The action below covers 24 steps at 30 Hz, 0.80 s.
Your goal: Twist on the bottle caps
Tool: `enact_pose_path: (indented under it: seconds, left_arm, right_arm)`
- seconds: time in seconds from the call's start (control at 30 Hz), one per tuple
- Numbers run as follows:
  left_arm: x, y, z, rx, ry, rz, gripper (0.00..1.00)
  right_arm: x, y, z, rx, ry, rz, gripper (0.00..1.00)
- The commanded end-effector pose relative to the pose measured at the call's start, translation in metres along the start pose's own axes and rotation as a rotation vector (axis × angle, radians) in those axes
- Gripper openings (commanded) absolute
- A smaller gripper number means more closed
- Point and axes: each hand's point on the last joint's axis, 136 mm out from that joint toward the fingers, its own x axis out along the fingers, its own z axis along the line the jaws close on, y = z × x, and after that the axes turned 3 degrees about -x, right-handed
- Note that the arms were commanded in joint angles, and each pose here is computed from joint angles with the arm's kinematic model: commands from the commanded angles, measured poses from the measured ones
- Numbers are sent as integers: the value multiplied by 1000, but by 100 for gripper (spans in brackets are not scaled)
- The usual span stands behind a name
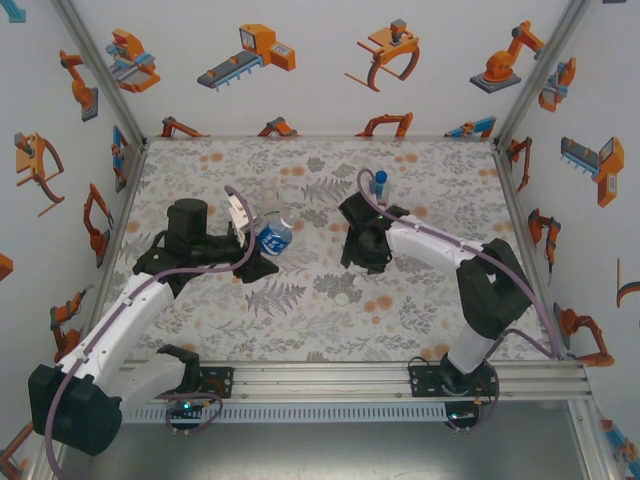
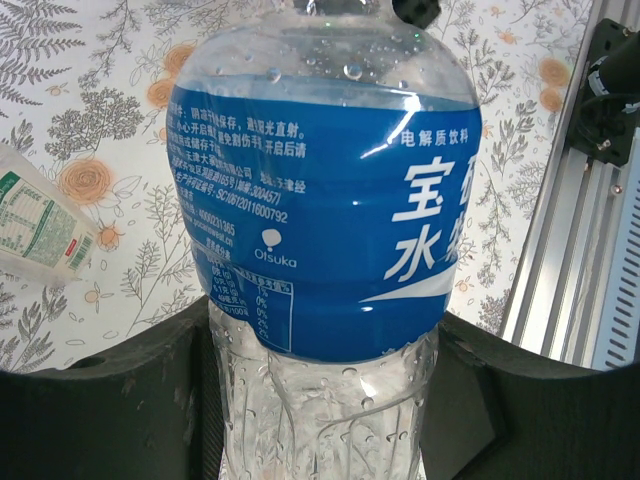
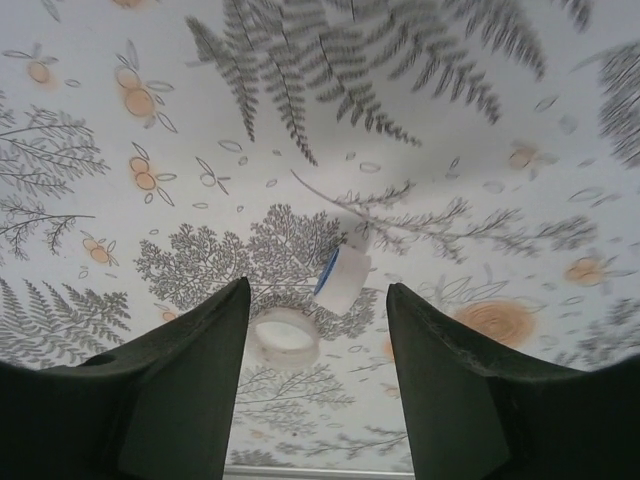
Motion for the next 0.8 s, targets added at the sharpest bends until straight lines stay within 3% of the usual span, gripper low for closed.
enact_pose_path:
  seconds: [0.0, 0.17, 0.43, 0.67, 0.77]
  left_arm:
    - [-5, -17, -7, 47, 27, -33, 0]
    - [-5, -17, -7, 49, 27, -34, 0]
    - [-5, -17, -8, 50, 28, -34, 0]
    - [-5, -16, -8, 49, 28, -32, 0]
    - [-6, -16, -8, 49, 28, -33, 0]
  right_arm:
    - [6, 11, 14, 188, -92, 38, 57]
    - [22, 19, 5, 198, -45, 62, 57]
    - [36, 27, -1, 192, -26, 84, 48]
    - [39, 32, -5, 185, -22, 91, 34]
    - [39, 32, -5, 183, -27, 91, 23]
